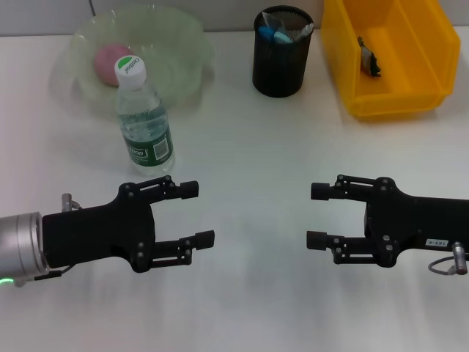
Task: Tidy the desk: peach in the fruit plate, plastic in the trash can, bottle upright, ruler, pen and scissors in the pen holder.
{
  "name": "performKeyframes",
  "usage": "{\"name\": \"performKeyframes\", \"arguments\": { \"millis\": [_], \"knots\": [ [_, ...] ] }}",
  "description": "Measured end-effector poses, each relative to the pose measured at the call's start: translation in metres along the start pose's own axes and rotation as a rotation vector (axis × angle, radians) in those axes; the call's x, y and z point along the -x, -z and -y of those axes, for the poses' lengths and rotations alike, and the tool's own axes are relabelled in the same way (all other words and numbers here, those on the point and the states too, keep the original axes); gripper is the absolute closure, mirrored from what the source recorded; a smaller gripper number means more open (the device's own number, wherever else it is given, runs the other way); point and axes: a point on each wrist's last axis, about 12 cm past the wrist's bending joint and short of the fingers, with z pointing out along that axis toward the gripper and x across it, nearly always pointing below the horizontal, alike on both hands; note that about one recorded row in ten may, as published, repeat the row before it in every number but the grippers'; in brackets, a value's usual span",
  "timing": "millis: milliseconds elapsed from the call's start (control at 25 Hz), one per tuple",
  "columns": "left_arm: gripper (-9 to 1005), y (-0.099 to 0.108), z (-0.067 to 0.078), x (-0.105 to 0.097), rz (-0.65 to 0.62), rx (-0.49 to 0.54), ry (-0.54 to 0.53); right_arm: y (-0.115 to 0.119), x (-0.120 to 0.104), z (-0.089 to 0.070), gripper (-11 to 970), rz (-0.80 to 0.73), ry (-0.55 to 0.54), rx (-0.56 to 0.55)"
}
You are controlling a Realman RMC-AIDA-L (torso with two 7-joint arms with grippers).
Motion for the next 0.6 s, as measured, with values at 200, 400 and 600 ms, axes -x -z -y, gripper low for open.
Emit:
{"name": "performKeyframes", "arguments": {
  "millis": [200, 400, 600],
  "knots": [
    [210, -0.0005, 0.0006, -0.0002, -0.003, -0.007, 0.008, -0.0002, -0.0004, -0.0006, 200, 0.002, -0.002, 0.001],
    [210, 0.0002, 0.0000, 0.0008, -0.004, -0.008, 0.004, -0.0004, -0.0005, -0.0008, 199, 0.003, -0.003, 0.002],
    [210, 0.0006, 0.0004, 0.0005, -0.005, -0.008, 0.003, -0.0004, -0.0015, -0.0017, 199, 0.004, 0.002, 0.002]
  ]
}}
